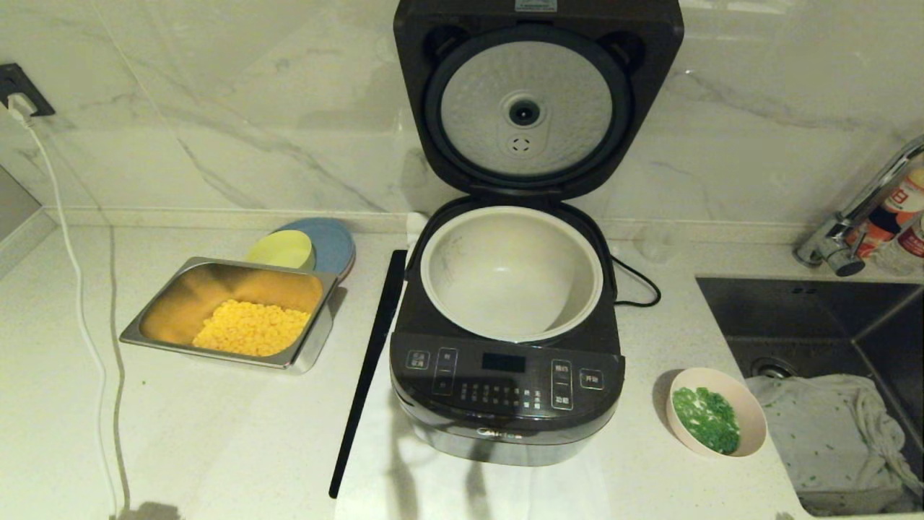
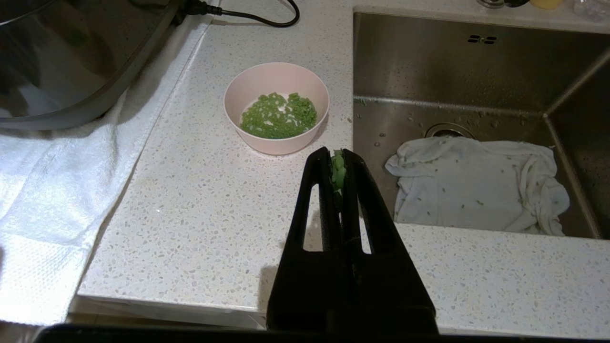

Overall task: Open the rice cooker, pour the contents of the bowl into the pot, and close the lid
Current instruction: Turn on the tap

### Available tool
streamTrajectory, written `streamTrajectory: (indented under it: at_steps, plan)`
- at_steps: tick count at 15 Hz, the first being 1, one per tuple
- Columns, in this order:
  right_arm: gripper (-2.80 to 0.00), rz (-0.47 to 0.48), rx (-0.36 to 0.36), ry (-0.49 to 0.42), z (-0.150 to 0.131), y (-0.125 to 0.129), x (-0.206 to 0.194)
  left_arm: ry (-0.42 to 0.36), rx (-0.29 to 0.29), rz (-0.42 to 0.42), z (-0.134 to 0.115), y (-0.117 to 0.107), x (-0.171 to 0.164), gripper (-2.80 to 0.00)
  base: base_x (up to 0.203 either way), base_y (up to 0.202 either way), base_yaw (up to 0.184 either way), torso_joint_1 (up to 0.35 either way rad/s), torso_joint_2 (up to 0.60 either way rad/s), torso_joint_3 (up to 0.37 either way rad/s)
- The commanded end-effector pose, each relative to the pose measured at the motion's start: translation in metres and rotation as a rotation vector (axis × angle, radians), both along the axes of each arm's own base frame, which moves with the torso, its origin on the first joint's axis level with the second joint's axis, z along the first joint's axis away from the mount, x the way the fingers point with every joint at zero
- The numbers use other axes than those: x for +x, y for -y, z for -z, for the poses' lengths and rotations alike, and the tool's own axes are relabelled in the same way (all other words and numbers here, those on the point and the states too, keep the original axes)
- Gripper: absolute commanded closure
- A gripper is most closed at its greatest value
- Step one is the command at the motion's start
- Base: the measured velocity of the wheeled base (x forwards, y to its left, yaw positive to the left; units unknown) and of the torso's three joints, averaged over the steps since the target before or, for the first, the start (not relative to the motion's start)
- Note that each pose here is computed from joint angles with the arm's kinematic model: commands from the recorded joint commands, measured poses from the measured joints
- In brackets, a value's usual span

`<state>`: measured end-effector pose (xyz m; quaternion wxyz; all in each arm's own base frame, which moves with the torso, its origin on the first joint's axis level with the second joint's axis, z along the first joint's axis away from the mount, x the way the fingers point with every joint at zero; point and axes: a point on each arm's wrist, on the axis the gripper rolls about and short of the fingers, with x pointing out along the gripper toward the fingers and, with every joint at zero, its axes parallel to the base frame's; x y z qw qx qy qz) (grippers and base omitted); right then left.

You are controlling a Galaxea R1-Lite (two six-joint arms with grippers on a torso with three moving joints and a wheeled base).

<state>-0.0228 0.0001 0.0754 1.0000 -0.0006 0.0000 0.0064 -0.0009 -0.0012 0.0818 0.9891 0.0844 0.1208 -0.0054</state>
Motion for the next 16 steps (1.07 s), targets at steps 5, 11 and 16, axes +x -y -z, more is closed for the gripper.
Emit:
streamTrajectory:
  at_steps: [5, 11, 16]
  plan:
    - [0.0, 0.0, -0.003, 0.0, 0.0, 0.0, 0.0, -0.035, -0.135, -0.065, 0.005, -0.001, 0.0, 0.0, 0.0, 0.0, 0.0, 0.0, 0.0, 0.0]
    - [0.0, 0.002, -0.009, 0.002, 0.0, 0.0, 0.0, -0.033, -0.138, -0.066, 0.005, -0.001, 0.0, 0.0, 0.0, 0.0, 0.0, 0.0, 0.0, 0.0]
    - [0.0, 0.014, 0.001, 0.013, -0.002, 0.0, 0.0, 0.245, -0.14, -0.006, 0.008, -0.001, -0.021, 0.0, 0.0, 0.0, 0.0, 0.0, 0.0, 0.0]
